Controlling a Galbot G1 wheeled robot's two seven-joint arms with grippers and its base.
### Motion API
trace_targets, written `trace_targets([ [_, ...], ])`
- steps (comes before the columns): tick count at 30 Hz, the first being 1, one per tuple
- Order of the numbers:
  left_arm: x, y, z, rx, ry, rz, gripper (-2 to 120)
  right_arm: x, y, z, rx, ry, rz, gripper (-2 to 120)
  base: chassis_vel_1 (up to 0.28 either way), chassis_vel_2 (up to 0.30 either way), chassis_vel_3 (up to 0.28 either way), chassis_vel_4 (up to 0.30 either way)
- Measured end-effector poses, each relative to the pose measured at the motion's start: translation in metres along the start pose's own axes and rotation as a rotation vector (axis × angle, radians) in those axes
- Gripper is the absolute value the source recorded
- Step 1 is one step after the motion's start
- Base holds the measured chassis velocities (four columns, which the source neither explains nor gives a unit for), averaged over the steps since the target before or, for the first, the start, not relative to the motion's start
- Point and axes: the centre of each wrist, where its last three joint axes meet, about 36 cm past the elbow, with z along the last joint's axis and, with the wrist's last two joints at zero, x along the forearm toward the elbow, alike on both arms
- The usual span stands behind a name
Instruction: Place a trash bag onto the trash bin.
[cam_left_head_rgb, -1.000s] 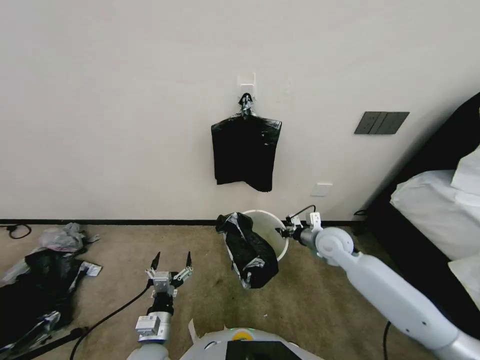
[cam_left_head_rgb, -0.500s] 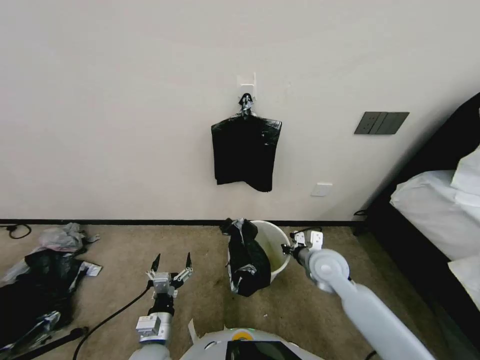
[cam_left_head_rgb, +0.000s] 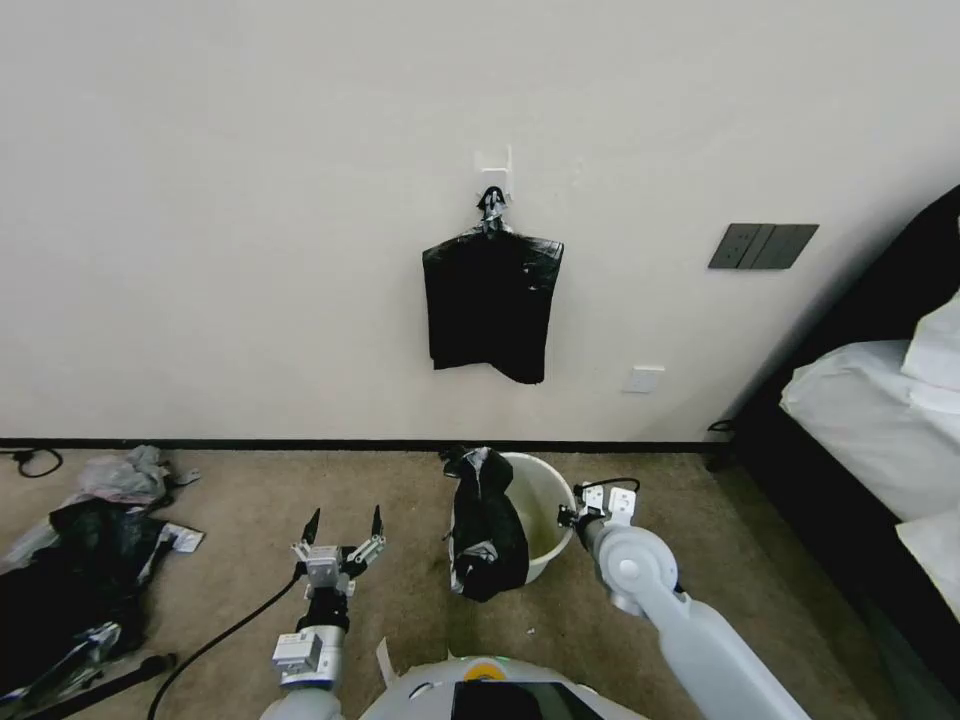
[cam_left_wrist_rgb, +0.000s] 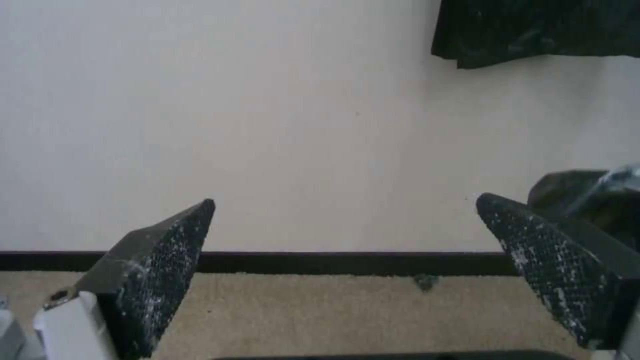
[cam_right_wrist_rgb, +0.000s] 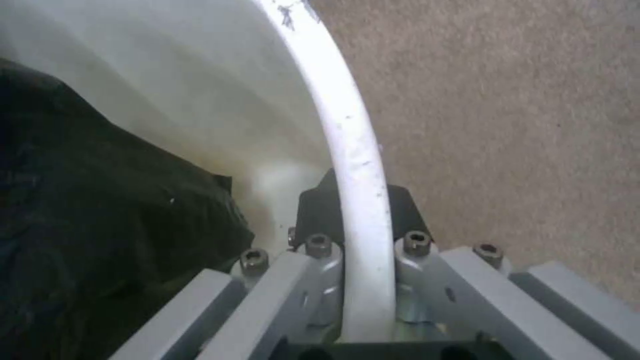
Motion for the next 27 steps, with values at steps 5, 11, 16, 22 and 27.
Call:
trace_targets([
  [5,-0.001,0.0,0.001,0.0,-0.001,0.0,100,-0.005,-0.001,0.005,-0.003,0.012,0.011,2,0.0,0.0,0.0,0.0],
  [11,-0.002,-0.002,0.002,0.002,0.001,0.004,100,-0.01,-0.005,0.006,-0.006,0.022,0.018,5,0.0,0.0,0.0,0.0],
  [16,-0.002,-0.003,0.002,0.005,0.004,0.006,100,-0.01,-0.008,0.005,0.002,0.02,0.013,22,0.0,0.0,0.0,0.0],
  [22,-0.001,-0.006,0.003,0.009,0.008,0.009,100,0.008,-0.009,-0.007,0.061,-0.035,-0.018,44,0.0,0.0,0.0,0.0],
  [27,-0.001,-0.006,0.004,0.009,0.01,0.01,100,0.041,-0.01,-0.023,0.118,-0.137,-0.026,63,0.0,0.0,0.0,0.0],
])
